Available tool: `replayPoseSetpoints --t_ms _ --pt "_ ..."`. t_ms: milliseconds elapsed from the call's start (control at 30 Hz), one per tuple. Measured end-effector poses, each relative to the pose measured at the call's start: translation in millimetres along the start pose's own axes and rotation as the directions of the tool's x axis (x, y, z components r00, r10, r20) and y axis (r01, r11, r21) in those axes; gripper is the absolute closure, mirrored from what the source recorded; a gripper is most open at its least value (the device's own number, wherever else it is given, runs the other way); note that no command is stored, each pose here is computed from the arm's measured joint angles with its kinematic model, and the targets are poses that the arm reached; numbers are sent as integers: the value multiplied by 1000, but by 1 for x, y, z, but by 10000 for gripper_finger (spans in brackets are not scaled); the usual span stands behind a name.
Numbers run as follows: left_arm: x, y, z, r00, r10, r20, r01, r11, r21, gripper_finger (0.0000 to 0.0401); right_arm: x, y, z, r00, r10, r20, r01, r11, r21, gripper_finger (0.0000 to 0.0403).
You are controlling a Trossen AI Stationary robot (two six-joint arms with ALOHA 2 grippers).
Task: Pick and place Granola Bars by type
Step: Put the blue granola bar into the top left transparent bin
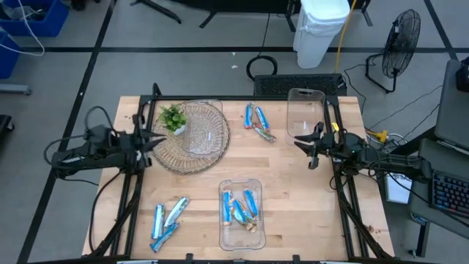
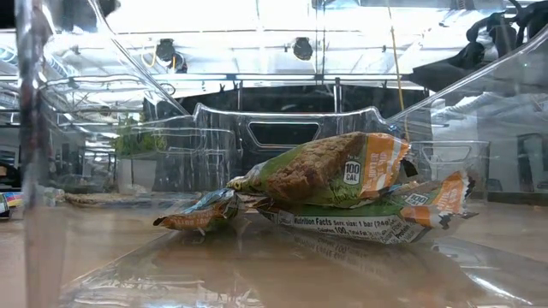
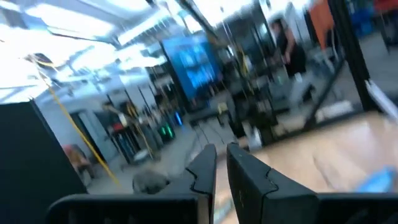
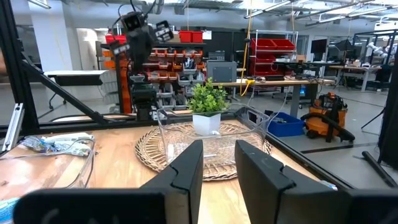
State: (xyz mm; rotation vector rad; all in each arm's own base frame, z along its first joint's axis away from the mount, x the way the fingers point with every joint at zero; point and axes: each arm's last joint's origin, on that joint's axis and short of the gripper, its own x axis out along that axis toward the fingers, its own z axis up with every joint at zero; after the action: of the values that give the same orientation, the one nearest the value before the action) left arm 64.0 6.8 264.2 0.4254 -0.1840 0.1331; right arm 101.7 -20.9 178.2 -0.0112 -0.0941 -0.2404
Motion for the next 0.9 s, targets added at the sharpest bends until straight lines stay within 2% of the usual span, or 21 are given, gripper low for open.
replayPoseSetpoints --t_ms 133,267,400,467,600,767,800,900 --pt "-1 6 13 989 60 137 -42 991 -130 354 0 0 0 1000 0 0 0 1000 0 319" --pt "-3 9 21 972 93 217 -20 948 -318 354 0 0 0 1000 0 0 0 1000 0 319" --pt "-2 8 18 979 82 187 17 879 -477 354 0 0 0 1000 0 0 0 1000 0 319" --pt "-1 7 15 985 92 147 0 848 -531 354 0 0 0 1000 0 0 0 1000 0 319" --pt "0 4 5 995 90 36 -57 843 -536 354 0 0 0 1000 0 0 0 1000 0 319" --pt "3 -1 -8 994 32 -102 -76 880 -469 354 0 0 0 1000 0 0 0 1000 0 319" --pt "5 -2 -9 994 -1 -112 -53 878 -476 354 0 0 0 1000 0 0 0 1000 0 319" --pt "14 -7 -14 984 -96 -151 -4 833 -554 354 0 0 0 1000 0 -1 0 1000 0 319"
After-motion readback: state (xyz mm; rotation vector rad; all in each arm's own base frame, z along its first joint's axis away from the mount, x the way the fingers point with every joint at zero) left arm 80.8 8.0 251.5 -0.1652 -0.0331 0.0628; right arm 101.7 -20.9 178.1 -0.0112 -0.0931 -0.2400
